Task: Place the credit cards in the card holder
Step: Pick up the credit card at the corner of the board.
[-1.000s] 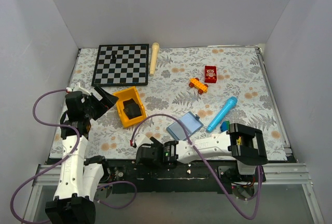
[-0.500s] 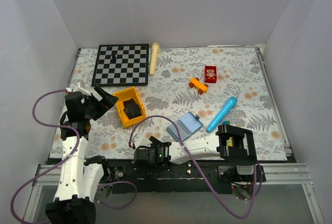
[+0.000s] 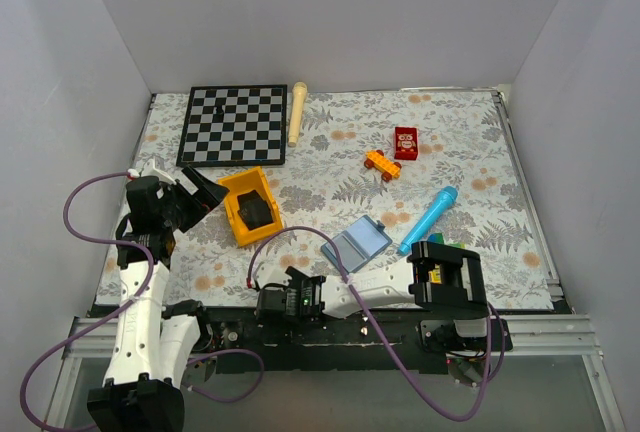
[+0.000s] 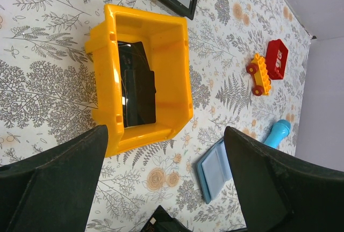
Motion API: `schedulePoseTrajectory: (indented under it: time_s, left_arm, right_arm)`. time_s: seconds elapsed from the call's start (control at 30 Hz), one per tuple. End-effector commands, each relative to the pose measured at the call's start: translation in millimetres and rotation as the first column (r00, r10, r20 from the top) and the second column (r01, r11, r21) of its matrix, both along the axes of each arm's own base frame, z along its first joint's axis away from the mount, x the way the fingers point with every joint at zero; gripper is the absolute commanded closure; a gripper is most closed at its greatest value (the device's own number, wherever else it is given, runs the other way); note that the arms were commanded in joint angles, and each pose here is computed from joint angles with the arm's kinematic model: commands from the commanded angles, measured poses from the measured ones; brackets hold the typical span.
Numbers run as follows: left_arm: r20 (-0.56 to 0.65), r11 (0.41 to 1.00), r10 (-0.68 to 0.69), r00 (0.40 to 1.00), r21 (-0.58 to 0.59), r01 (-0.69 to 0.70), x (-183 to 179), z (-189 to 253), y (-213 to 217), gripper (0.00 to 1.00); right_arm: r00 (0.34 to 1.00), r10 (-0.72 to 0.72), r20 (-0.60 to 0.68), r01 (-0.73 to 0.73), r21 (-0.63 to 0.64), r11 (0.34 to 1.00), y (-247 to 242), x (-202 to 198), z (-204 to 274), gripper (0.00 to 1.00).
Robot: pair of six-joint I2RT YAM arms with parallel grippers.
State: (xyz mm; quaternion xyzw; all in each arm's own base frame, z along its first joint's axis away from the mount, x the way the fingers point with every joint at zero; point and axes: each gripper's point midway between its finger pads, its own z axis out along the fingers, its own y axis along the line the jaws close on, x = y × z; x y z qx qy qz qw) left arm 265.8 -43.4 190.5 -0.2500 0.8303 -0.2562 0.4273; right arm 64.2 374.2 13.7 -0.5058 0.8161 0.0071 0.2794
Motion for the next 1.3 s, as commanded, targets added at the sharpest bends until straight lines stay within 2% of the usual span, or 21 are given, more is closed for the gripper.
schedulePoseTrajectory:
  time_s: [0.0, 0.3, 0.8, 1.07, 1.23, 1.27]
  left_arm:
    - [0.004, 1.0, -0.008, 1.0, -0.003, 0.008, -0.5, 1.2, -0.3, 0.11]
    - [-0.003, 1.0, -0.013, 1.0, -0.018, 0.013, -0.7, -2.4, -2.5, 0.11]
    - [0.002, 1.0, -0.008, 1.0, -0.019, 0.008, -1.5, -1.5, -2.3, 0.11]
    - [0.0, 1.0, -0.008, 1.0, -0.02, 0.008, 0.6, -2.0, -2.0, 0.11]
    - [-0.001, 1.0, -0.01, 1.0, -0.021, 0.01, 2.1, -3.1, -2.0, 0.11]
    - [-0.002, 1.0, -0.012, 1.0, -0.02, 0.012, 2.2, -3.9, -2.4, 0.11]
  right_arm:
    - [0.999, 0.015, -0.029, -0.015, -0.005, 1.0, 5.5, -5.9, -8.8, 0.34]
    - [1.0, -0.014, -0.017, 0.014, -0.015, 1.0, -2.5, -2.9, -7.9, 0.51]
    - [0.999, -0.019, -0.043, 0.023, 0.114, 0.993, 5.8, 2.2, 29.4, 0.73]
    - [0.998, -0.052, -0.046, 0.058, 0.161, 0.985, 2.5, 16.6, 46.8, 0.84]
    - [0.993, -0.105, -0.06, 0.114, 0.17, 0.979, -7.0, 32.8, 46.5, 0.99]
    - [0.991, -0.115, -0.067, 0.125, 0.173, 0.977, -9.5, 35.4, 45.9, 0.99]
